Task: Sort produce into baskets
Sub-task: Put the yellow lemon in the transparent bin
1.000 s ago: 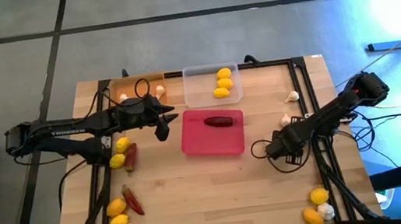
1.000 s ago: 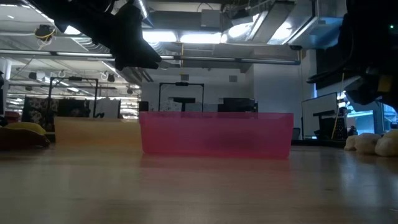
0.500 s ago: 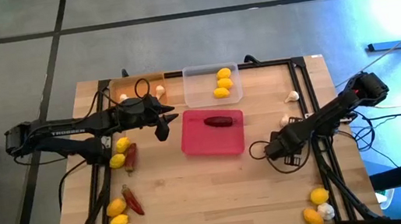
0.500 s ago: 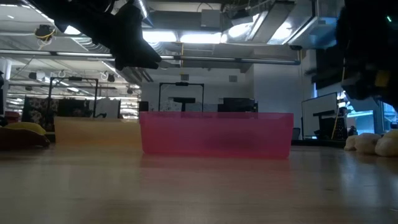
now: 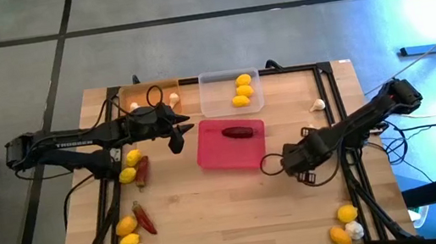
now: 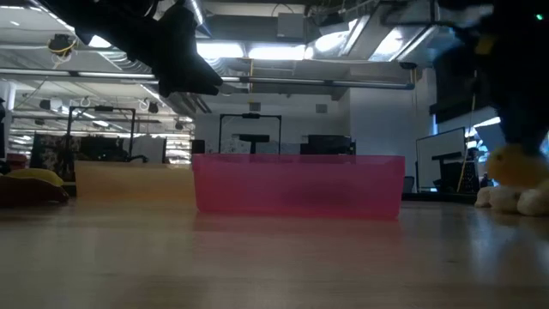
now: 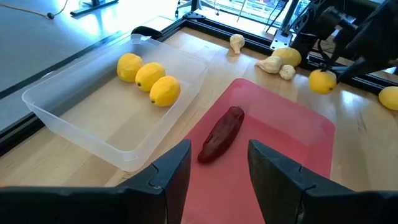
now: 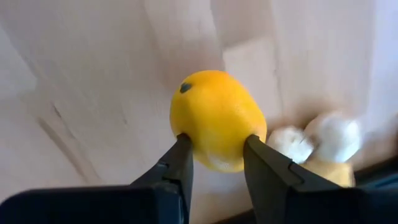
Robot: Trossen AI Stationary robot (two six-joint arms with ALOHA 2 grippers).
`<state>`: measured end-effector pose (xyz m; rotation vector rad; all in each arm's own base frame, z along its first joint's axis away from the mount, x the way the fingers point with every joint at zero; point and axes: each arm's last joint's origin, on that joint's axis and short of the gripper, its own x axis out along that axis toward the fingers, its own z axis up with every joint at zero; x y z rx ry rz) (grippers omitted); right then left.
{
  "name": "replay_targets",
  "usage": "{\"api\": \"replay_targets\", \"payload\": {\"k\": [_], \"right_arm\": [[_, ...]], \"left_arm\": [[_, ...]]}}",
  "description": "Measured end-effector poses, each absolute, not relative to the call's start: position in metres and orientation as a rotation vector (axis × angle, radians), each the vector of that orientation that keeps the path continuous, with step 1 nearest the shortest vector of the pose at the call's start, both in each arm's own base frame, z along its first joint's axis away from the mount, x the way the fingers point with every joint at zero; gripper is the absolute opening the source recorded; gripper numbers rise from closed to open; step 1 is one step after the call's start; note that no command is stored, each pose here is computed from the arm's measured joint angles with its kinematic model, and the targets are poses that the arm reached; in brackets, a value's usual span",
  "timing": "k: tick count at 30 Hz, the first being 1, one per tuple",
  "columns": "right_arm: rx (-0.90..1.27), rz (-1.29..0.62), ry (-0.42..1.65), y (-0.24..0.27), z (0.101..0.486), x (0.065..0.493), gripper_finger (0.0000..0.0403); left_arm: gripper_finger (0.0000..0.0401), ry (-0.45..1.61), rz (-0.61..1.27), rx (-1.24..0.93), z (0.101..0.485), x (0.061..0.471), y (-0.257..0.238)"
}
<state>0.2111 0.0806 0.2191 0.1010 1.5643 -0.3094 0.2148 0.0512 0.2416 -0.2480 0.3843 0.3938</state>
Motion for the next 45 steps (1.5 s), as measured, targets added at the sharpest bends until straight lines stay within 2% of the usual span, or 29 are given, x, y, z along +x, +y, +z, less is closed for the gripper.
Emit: {"api": "replay_targets", "payload": {"k": [8, 15, 20, 27, 30, 35, 39, 42, 45], "right_arm": [[-0.036, -0.384, 1.345, 0.057, 0.261, 0.240, 0.0111], [-0.097, -0.455, 1.201, 0.013, 0.288, 0.262, 0.0111], [-0.051, -0.436, 1.206, -0.013, 0.285, 0.266, 0.0112], [0.091, -0.412, 1.290, -0.027, 0.259, 0.259, 0.0119], [0.122, -0.420, 1.345, -0.031, 0.244, 0.252, 0.0149], [0.237, -0.549, 1.363, -0.045, 0.222, 0.242, 0.0236], [0.279, -0.564, 1.353, -0.050, 0.206, 0.238, 0.0294], [0.269, -0.542, 1.353, -0.050, 0.197, 0.236, 0.0319], [0.249, -0.515, 1.347, -0.049, 0.188, 0.235, 0.0325]], "left_arm": [[0.0155, 0.384, 0.394, -0.248, 0.242, 0.215, 0.051], [0.0155, 0.384, 0.393, -0.248, 0.242, 0.215, 0.051], [0.0155, 0.384, 0.393, -0.248, 0.242, 0.215, 0.051], [0.0155, 0.384, 0.393, -0.248, 0.242, 0.215, 0.051], [0.0155, 0.384, 0.393, -0.248, 0.242, 0.215, 0.051], [0.0155, 0.384, 0.393, -0.248, 0.242, 0.215, 0.051], [0.0155, 0.384, 0.393, -0.248, 0.242, 0.215, 0.051], [0.0155, 0.384, 0.393, -0.248, 0.242, 0.215, 0.051], [0.0155, 0.384, 0.393, -0.248, 0.242, 0.215, 0.051]]}}
